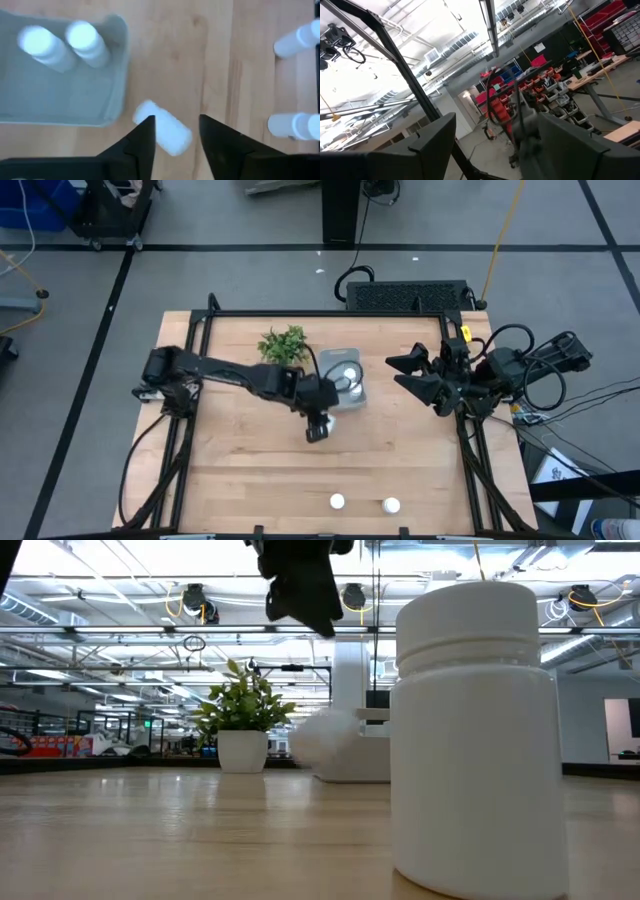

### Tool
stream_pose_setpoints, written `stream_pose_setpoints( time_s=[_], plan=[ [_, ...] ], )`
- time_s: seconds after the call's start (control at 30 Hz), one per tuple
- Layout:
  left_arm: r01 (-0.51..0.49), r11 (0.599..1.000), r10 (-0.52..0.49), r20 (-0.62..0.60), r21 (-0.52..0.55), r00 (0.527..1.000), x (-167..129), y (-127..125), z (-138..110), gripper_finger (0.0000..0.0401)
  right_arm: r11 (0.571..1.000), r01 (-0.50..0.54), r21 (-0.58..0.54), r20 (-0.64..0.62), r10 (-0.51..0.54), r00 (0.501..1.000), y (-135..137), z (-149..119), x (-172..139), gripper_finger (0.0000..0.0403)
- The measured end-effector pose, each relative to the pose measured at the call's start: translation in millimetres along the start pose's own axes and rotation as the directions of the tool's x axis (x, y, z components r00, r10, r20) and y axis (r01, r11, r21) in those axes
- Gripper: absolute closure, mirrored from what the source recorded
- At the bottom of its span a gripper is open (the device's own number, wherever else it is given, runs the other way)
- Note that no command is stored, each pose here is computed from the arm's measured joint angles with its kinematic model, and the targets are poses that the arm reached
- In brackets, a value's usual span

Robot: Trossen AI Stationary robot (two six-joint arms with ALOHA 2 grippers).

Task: Pick and place pill bottles into a basket
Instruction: Put the white pill bottle into the gray bin

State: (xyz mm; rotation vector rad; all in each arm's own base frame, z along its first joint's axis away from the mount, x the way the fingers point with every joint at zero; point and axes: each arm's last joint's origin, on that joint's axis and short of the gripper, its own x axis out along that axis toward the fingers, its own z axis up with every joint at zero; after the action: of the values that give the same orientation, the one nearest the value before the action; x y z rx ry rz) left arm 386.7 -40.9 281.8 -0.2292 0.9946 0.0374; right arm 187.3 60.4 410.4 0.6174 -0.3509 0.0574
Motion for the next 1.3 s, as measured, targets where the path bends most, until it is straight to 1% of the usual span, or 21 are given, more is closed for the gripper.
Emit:
stream_pose_setpoints(
  time_s=[0.13, 0.23, 0.33, 0.43, 0.5, 0.6, 0.67, 0.8, 0.9, 0.97, 1.07, 1.17, 1.2, 1.3],
  plan=[
    [0.01, 1.0, -0.01, 0.032, -0.002, 0.999, -16.0, 17.0, 6.1, 0.0295, 1.0, 0.019, -0.009, 0.01, -0.019, 1.0, -0.5, 0.3, 0.0, 0.0129],
    [0.03, 0.999, -0.03, 0.024, -0.017, 0.999, -19.1, 23.8, 7.1, 0.0321, 1.0, 0.02, -0.005, 0.013, -0.02, 1.0, -0.6, 0.6, -0.1, 0.0129],
    [0.038, 0.999, -0.038, 0.018, -0.012, 0.999, -18.3, 23.4, 6.7, 0.0337, 0.999, 0.031, 0.009, -0.012, -0.031, 0.999, -1.8, -1.8, -0.2, 0.0129],
    [0.054, 0.998, -0.054, 0.013, -0.021, 0.998, -13.0, 21.7, 7.0, 0.0336, 0.997, 0.071, 0.006, -0.082, -0.07, 0.994, -5.9, -9.2, -0.5, 0.0129],
    [0.054, 0.998, -0.054, -0.003, -0.016, 0.999, -6.4, 19.6, 5.8, 0.0322, 0.995, 0.097, 0.012, -0.122, -0.095, 0.988, -8.3, -13.5, -1.0, 0.0129],
    [0.063, 0.998, -0.063, -0.016, -0.013, 0.998, 6.1, 14.1, 4.7, 0.0283, 0.99, 0.138, 0.012, -0.132, -0.135, 0.982, -10.8, -15.5, -1.7, 0.0129],
    [0.061, 0.998, -0.062, -0.049, -0.027, 0.997, 16.3, 12.0, 1.9, 0.0246, 0.99, 0.144, 0.003, -0.129, -0.142, 0.981, -11.0, -15.5, -1.7, 0.0129],
    [0.052, 0.998, -0.054, -0.114, -0.021, 0.992, 39.3, 8.9, -5.0, 0.0166, 0.989, 0.15, -0.007, -0.11, -0.15, 0.983, -10.8, -14.0, -1.7, 0.0129],
    [0.088, 0.996, -0.089, -0.126, -0.017, 0.988, 50.4, 4.0, -6.2, 0.011, 0.988, 0.153, -0.011, -0.115, -0.153, 0.982, -11.1, -14.5, -1.7, 0.0129],
    [0.086, 0.996, -0.09, -0.155, -0.038, 0.984, 61.7, 1.5, -10.2, 0.0082, 0.988, 0.156, -0.014, -0.12, -0.156, 0.98, -11.5, -15.1, -1.8, 0.0129],
    [0.062, 0.992, -0.084, -0.204, -0.112, 0.975, 80.7, 1.8, -16.6, 0.0057, 0.987, 0.158, -0.021, -0.124, -0.159, 0.979, -11.7, -15.6, -1.9, 0.0129],
    [0.003, 0.982, -0.043, -0.208, -0.191, 0.977, 96.8, 5.9, -19.0, 0.0049, 0.987, 0.156, -0.033, -0.124, -0.159, 0.979, -11.7, -15.6, -1.9, 0.0129],
    [-0.001, 0.977, -0.044, -0.201, -0.215, 0.979, 102.0, 7.3, -18.7, 0.0048, 0.987, 0.155, -0.038, -0.124, -0.159, 0.979, -11.7, -15.6, -1.9, 0.0129],
    [-0.04, 0.943, -0.019, -0.174, -0.331, 0.985, 111.0, 15.5, -15.9, 0.0048, 0.987, 0.155, -0.043, -0.125, -0.159, 0.979, -11.8, -15.6, -2.0, 0.0129]
  ],
)
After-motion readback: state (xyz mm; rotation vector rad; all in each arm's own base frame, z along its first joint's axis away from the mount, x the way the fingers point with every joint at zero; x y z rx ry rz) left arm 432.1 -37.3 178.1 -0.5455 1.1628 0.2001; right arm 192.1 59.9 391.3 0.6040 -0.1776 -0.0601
